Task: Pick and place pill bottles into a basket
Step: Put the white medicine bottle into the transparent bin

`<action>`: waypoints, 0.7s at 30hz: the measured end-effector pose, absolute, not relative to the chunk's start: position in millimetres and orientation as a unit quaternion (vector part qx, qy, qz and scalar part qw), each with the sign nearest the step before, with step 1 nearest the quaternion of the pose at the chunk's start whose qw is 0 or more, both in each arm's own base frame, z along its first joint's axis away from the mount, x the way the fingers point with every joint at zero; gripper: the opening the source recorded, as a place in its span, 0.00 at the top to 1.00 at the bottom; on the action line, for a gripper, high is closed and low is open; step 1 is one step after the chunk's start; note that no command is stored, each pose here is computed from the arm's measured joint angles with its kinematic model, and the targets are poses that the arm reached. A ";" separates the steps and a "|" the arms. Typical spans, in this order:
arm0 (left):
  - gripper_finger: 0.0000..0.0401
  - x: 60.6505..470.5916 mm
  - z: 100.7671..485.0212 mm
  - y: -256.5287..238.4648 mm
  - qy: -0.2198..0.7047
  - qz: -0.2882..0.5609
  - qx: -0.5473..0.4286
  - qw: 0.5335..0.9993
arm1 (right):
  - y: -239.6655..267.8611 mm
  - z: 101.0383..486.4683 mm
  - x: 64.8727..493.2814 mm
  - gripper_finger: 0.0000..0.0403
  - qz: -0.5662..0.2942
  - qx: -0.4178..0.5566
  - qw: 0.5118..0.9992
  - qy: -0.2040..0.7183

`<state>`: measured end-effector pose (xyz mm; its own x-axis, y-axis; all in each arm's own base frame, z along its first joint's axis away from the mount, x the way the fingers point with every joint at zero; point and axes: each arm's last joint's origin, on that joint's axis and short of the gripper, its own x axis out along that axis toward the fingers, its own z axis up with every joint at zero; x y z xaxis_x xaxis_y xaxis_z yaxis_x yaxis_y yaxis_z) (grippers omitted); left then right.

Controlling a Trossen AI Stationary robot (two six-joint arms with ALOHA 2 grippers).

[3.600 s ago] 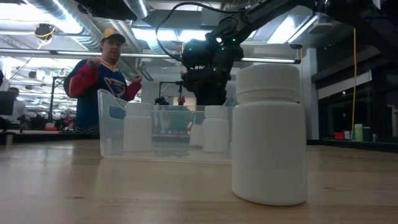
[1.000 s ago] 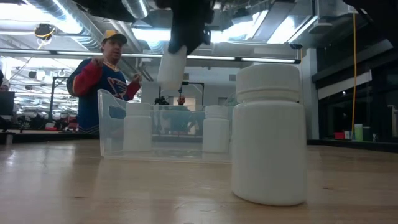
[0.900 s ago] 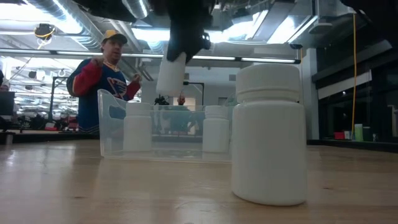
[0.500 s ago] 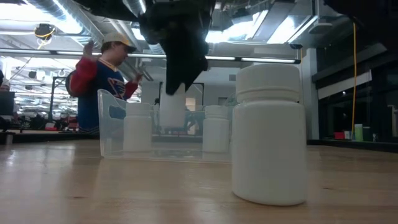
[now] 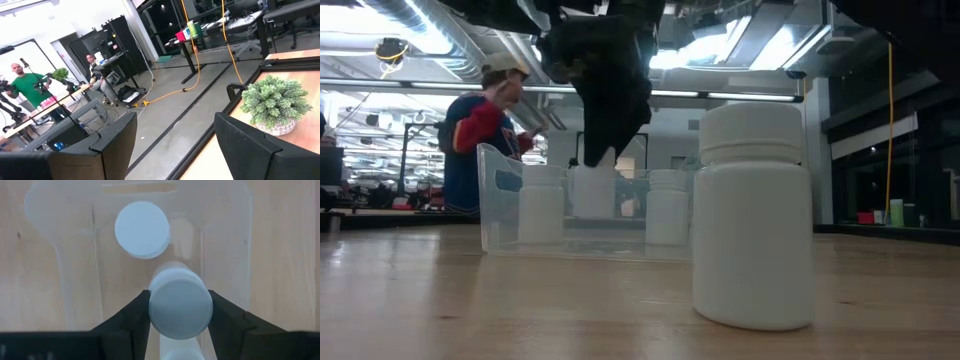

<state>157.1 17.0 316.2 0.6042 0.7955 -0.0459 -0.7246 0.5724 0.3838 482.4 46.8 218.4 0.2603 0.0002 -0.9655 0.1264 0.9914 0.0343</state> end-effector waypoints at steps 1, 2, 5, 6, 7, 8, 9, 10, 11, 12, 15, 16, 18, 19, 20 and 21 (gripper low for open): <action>0.35 157.1 316.2 17.0 0.107 0.432 0.165 0.880 | 46.2 218.6 482.5 0.60 -0.040 0.053 0.792 0.606; 0.35 157.0 316.3 17.0 0.107 0.432 0.165 0.880 | 45.9 218.2 482.7 0.60 -0.040 0.052 0.793 0.606; 0.35 157.1 316.2 17.0 0.107 0.432 0.165 0.880 | 45.9 214.3 484.2 0.60 -0.038 0.049 0.792 0.608; 0.35 157.0 316.3 17.0 0.107 0.432 0.165 0.880 | 45.9 213.1 484.4 0.60 -0.038 0.048 0.791 0.609; 0.35 157.1 316.2 17.0 0.107 0.432 0.165 0.880 | 46.2 210.9 485.5 0.60 -0.036 0.046 0.791 0.609; 0.35 157.1 316.2 17.0 0.107 0.432 0.165 0.880 | 46.3 209.7 486.3 0.60 -0.035 0.045 0.792 0.608; 0.35 157.1 316.2 17.0 0.107 0.432 0.165 0.880 | 46.3 208.1 486.1 0.60 -0.035 0.044 0.789 0.611; 0.35 157.0 316.3 17.0 0.106 0.432 0.164 0.880 | 46.2 206.8 485.8 0.60 -0.035 0.043 0.787 0.614; 0.35 157.0 316.3 17.0 0.106 0.432 0.163 0.880 | 46.3 206.8 486.0 0.60 -0.035 0.044 0.788 0.613; 0.35 157.1 316.2 17.0 0.106 0.432 0.164 0.880 | 46.5 207.3 486.9 0.60 -0.034 0.044 0.791 0.609; 0.35 157.1 316.2 17.0 0.106 0.432 0.163 0.880 | 45.0 208.2 486.9 0.60 -0.035 0.044 0.792 0.608; 0.35 157.1 316.2 17.0 0.106 0.432 0.164 0.880 | 44.3 208.2 486.9 0.60 -0.035 0.045 0.791 0.609; 0.35 157.0 316.3 17.1 0.106 0.432 0.163 0.880 | 43.1 208.2 487.2 0.60 -0.035 0.044 0.792 0.608; 0.35 157.1 316.3 17.0 0.106 0.432 0.164 0.880 | 42.7 208.3 487.4 0.60 -0.036 0.045 0.792 0.607; 0.35 157.1 316.2 17.0 0.106 0.432 0.163 0.880 | 42.2 208.3 487.5 0.60 -0.036 0.045 0.793 0.607; 0.35 157.1 316.3 17.0 0.106 0.432 0.163 0.880 | 41.3 208.2 487.6 0.60 -0.037 0.045 0.793 0.607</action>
